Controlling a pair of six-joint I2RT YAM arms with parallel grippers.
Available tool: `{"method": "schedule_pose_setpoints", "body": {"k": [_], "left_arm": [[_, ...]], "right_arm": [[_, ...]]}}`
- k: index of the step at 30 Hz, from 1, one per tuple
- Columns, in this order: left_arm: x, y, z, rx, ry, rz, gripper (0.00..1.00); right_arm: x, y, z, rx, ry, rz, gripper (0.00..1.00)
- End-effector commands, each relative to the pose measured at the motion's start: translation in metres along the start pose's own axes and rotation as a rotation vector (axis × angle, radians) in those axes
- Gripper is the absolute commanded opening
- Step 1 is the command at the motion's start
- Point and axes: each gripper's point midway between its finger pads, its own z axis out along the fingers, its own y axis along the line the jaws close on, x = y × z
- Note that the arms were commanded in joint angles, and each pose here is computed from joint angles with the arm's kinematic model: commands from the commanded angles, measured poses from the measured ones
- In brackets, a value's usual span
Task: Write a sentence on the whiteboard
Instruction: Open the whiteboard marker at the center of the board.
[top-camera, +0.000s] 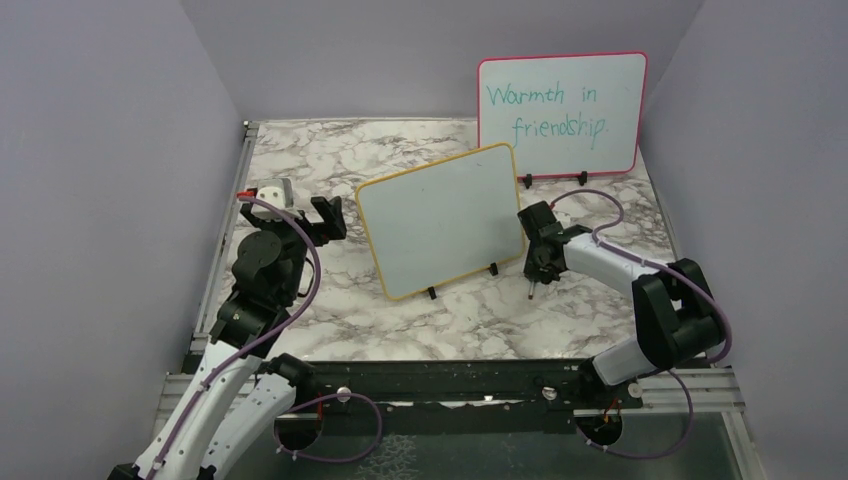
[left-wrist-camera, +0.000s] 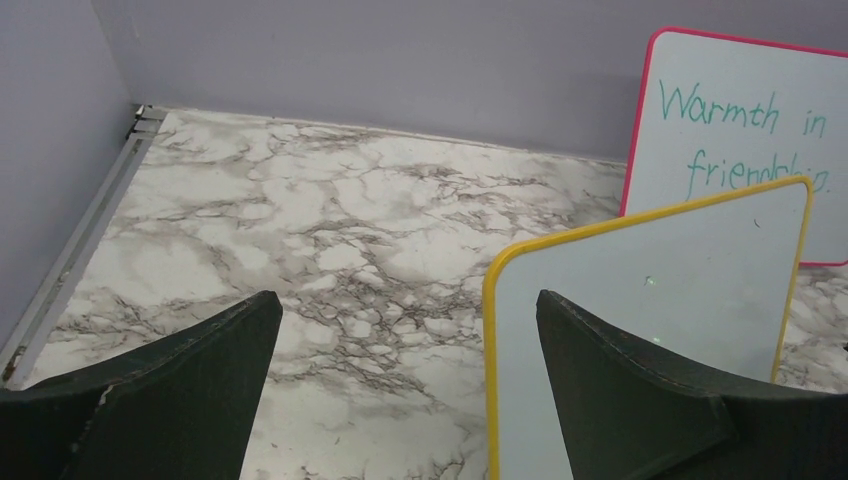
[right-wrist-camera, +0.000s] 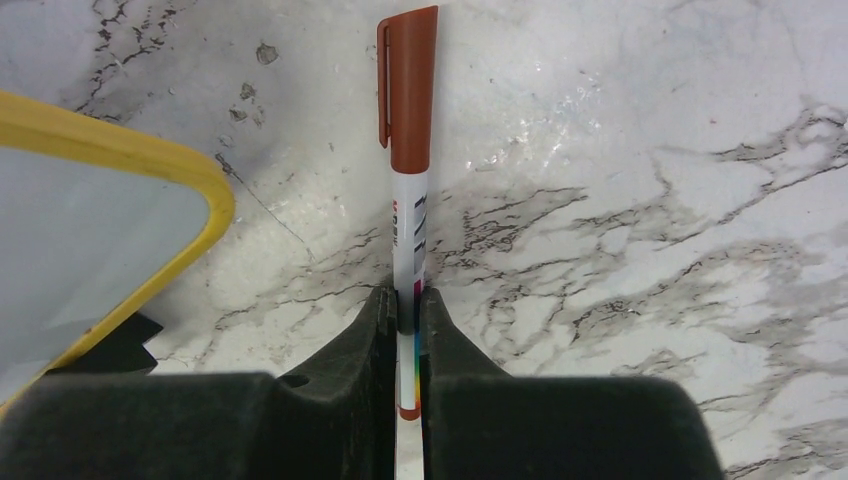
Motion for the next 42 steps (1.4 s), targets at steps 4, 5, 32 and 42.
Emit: {"method": "schedule_pose_setpoints", "body": {"k": [4, 5, 32, 42], "left_arm": [[0.004, -0.027, 0.000, 0.133, 0.037, -0.062, 0.99], [0.004, -0.031, -0.001, 0.149, 0.049, -0.068, 0.99], [0.036, -0.139, -0.029, 0.600, 0.531, -0.394, 0.95], [0.057, -0.147, -0.024, 0.602, 0.611, -0.487, 0.88]], "right_arm": [[-0.005, -0.008, -0.019, -0.014, -0.060, -0.004, 0.02], [-0.008, -0.008, -0.024, -0.028, -0.074, -0.015, 0.01], [-0.041, 0.140, -0.203, -0.753, -0.495, -0.643, 0.01], [-0.019, 0.192, -0.240, -0.909, -0.569, -0.852, 0.00]]}}
